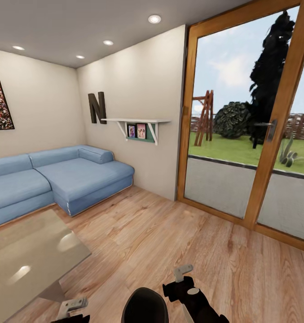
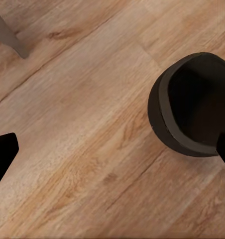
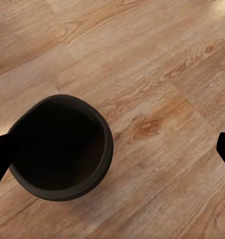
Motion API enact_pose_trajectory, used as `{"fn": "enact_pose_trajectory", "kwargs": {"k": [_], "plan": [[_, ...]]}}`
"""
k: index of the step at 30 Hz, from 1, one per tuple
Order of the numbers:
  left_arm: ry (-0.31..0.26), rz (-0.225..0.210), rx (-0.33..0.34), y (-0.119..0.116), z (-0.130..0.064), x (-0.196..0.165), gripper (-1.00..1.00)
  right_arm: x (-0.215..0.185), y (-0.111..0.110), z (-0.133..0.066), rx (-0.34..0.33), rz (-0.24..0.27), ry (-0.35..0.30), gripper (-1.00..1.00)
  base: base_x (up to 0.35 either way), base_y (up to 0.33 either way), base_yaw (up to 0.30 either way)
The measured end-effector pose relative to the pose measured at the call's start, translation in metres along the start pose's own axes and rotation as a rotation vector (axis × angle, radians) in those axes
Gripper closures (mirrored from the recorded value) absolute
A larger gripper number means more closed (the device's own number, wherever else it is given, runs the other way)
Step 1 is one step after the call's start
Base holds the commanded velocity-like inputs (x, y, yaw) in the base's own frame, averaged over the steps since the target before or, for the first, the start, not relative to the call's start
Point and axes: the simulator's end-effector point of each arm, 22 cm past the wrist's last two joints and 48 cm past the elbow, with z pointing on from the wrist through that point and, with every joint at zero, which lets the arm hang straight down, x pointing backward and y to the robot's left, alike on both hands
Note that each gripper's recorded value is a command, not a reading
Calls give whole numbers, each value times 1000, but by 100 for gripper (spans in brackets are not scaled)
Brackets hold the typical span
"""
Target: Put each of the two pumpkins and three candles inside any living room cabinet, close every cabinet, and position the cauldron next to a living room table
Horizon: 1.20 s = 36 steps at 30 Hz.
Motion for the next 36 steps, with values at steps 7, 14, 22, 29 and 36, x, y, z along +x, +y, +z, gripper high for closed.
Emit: {"fn": "enact_pose_trajectory", "kwargs": {"k": [7,14,22,29,36], "plan": [[6,13,20,-11,3,-25,-100,3,1,3,-6,23,-1,-100,0,0,0],[8,12,41,-32,4,-44,-100,6,8,3,-57,102,67,-100,0,0,0],[64,36,51,-49,23,-8,-100,21,19,11,-94,110,121,-100,0,0,0],[108,22,70,-65,43,28,-100,33,21,19,-98,110,133,-100,0,0,0],[115,13,69,-66,58,47,-100,44,22,27,-98,109,133,-100,0,0,0]]}}
